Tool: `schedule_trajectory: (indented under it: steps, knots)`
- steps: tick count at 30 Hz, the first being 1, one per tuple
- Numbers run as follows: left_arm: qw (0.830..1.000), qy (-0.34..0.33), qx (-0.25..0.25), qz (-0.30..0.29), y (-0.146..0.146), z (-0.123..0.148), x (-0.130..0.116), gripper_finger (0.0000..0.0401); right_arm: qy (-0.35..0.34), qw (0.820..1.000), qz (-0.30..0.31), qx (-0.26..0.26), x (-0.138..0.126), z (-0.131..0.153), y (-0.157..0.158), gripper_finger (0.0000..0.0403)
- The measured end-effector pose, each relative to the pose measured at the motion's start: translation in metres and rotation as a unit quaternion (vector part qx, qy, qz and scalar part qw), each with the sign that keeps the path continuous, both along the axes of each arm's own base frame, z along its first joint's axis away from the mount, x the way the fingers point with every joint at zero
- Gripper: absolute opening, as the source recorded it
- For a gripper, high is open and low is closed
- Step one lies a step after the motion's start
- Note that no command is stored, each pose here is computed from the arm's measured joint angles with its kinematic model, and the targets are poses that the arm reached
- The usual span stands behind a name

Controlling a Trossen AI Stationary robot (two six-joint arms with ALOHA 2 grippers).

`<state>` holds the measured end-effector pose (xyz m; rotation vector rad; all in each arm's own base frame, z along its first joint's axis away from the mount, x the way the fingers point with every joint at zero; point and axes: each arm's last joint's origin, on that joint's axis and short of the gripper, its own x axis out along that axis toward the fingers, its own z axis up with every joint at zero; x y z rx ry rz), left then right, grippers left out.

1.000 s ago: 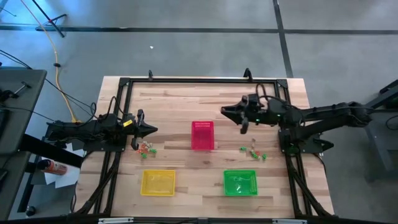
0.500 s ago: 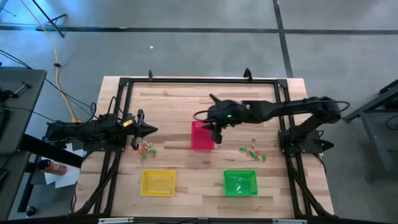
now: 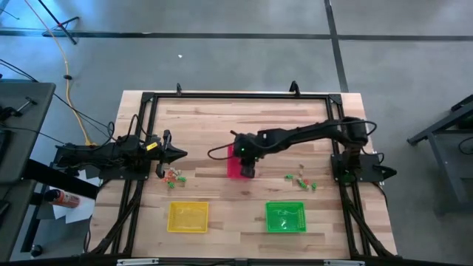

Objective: Sort Halloween decoration
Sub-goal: Put the orange pumpkin toy into the red bin

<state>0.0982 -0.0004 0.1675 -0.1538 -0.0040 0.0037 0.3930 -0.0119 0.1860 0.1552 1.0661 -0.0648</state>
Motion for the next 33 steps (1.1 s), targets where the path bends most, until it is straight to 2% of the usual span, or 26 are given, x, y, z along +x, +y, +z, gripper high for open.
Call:
schedule_trajectory:
  steps: [4,15,18,28,30,33]
  knots:
    - [1.000,0.000,0.000,0.000,0.000,0.000,0.000,0.0000,0.017,1.000,-0.001,0.000,0.003,-0.013,-0.001,0.0090]
    - [1.000,0.000,0.000,0.000,0.000,0.000,0.000,0.0000,0.012,1.000,0.014,-0.009,0.004,-0.014,-0.001,0.0095]
    - [1.000,0.000,0.000,0.000,0.000,0.000,0.000,0.0000,0.012,1.000,0.012,-0.008,0.004,-0.014,-0.001,0.0116]
    - [1.000,0.000,0.000,0.000,0.000,0.000,0.000,0.0000,0.019,1.000,0.018,-0.008,0.003,-0.014,-0.001,0.0224]
    - [1.000,0.000,0.000,0.000,0.000,0.000,0.000,0.0000,0.027,0.999,0.022,-0.004,0.001,-0.009,0.000,0.0236]
    - [1.000,0.000,0.000,0.000,0.000,0.000,0.000,0.0000,0.019,0.999,0.036,-0.011,0.000,0.014,-0.002,0.0242]
